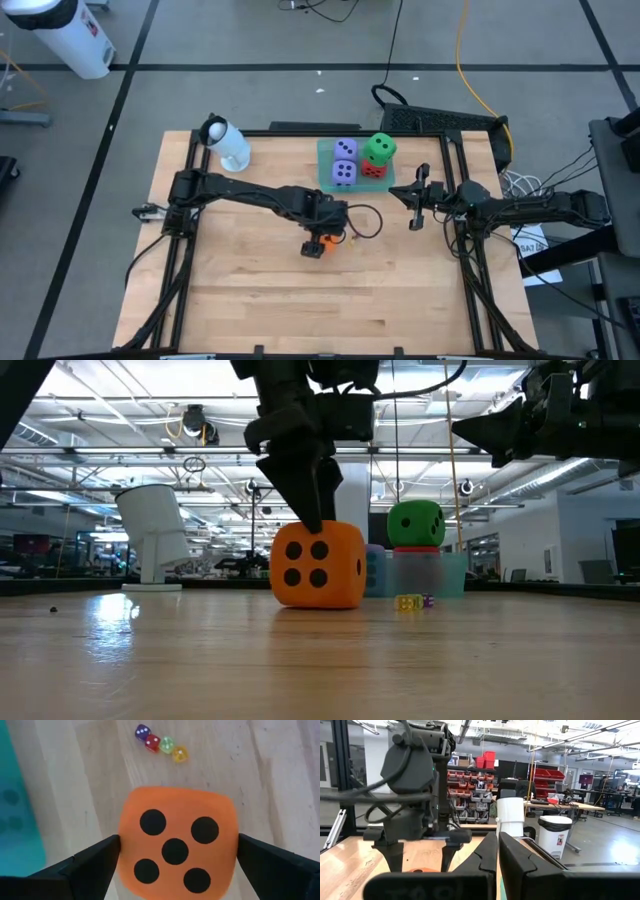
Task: Pick & Place Dice
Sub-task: Put the large orange die into the bin
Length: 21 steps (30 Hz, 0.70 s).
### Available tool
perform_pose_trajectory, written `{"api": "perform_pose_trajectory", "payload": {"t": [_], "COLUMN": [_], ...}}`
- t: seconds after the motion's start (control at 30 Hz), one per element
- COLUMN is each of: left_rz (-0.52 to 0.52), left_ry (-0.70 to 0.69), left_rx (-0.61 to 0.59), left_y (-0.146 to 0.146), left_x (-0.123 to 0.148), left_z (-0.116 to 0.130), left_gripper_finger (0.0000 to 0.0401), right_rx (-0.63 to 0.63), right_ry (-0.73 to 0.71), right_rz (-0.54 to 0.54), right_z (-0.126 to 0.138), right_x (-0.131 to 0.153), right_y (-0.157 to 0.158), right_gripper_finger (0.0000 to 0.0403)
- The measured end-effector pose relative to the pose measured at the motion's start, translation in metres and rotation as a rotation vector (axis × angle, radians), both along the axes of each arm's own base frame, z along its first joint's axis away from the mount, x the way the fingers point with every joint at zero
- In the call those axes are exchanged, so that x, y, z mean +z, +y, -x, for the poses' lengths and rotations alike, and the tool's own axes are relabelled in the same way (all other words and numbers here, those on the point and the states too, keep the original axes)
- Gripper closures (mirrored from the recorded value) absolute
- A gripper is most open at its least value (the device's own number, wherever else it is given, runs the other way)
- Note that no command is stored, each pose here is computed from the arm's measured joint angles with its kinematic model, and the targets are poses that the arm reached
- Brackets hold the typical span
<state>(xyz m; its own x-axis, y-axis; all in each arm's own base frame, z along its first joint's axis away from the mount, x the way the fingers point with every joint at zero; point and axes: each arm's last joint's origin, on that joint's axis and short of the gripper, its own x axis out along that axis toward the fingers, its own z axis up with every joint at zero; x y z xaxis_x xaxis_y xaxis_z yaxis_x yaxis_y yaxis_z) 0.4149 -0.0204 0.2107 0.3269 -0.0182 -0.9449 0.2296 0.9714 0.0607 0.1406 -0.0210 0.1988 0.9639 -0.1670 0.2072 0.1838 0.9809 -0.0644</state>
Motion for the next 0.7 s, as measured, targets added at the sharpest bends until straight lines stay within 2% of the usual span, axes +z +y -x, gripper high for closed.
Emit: {"api": "perform_pose_trajectory", "payload": {"t": [0.37,0.43,0.57,0.7], "left_rz": [0.012,0.001,-0.094,-0.052], "left_ry": [0.010,0.011,0.002,-0.042], "left_rx": [0.013,0.002,-0.054,-0.071], "left_y": [0.002,-0.002,-0.016,-0.027], "left_x": [-0.007,-0.008,-0.005,0.006], "left_z": [-0.003,-0.003,0.000,-0.001], "left_gripper_finger": [0.0001,0.0001,0.0001,0.0001], "right_rx": [0.002,0.003,0.002,0.002], "right_ry": [0.001,0.001,0.001,0.001], "right_rz": [0.000,0.000,0.000,0.000], "right_z": [0.000,0.000,0.000,0.000], "right_x": [0.000,0.000,0.000,0.000], "right_y": [0.000,0.000,0.000,0.000], "right_gripper_finger": [0.0397,0.0397,0.0397,0.0397]}}
